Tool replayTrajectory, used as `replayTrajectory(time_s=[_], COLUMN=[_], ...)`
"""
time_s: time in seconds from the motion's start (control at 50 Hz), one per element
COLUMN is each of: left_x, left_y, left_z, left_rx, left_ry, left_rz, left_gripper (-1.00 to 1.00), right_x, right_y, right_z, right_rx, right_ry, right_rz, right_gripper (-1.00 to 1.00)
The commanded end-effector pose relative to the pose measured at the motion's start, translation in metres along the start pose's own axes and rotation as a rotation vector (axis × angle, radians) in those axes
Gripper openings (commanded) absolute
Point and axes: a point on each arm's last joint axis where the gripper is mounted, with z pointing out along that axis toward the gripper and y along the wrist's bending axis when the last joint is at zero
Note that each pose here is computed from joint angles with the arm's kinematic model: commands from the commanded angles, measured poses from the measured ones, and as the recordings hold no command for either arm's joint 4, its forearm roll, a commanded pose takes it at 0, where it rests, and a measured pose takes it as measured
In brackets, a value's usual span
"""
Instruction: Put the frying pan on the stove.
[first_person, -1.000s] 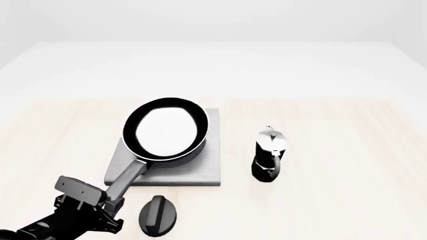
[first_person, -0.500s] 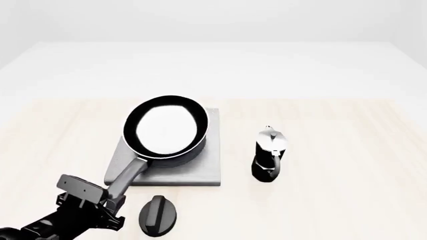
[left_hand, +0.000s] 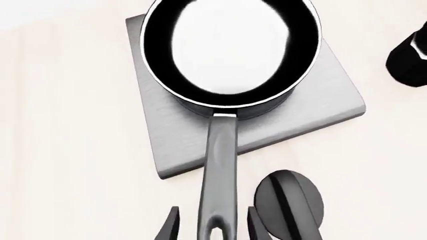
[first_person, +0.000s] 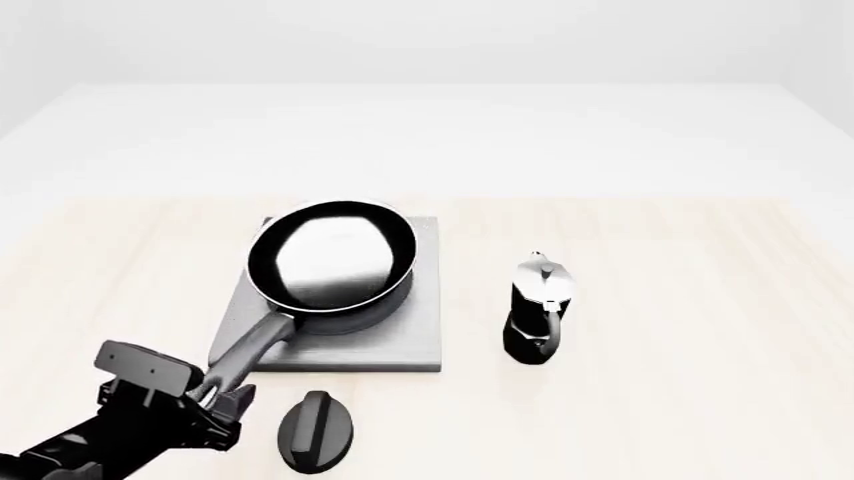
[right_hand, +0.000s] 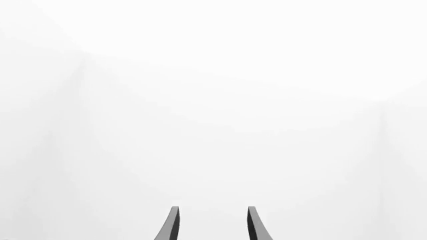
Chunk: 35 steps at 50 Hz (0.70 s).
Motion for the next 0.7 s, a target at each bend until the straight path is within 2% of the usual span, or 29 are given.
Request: replayTrajectory(time_s=[0.02, 0.1, 0.36, 0.58, 0.7], left_x=[-0.014, -0.024, -0.037, -0.058, -0.073], left_y=[0.000, 0.000, -0.004, -0.003, 0.001], left_z=[-0.020, -0.032, -0.059, -0.101, -0.134], left_rx=[0.003, 0.006, 0.030, 0.039, 0.020], left_ry=[-0.043, -0.080, -0.136, -0.251, -0.340], left_rz=[-0.003, -0.005, 0.010, 0.022, 0.024], left_gripper=[1.00, 1.00, 1.00, 1.00, 1.00], right_x=[0.002, 0.001, 0.001, 0.000, 0.000], right_y=[0.000, 0.000, -0.001, -0.002, -0.002], right_z=[0.001, 0.001, 0.000, 0.000, 0.000], right_rx=[-0.003, -0.004, -0.005, -0.006, -0.006], right_ry=[0.002, 0.001, -0.001, -0.003, -0.003], right_rz=[0.003, 0.004, 0.006, 0.007, 0.007], right_gripper=[1.00, 1.00, 1.00, 1.00, 1.00])
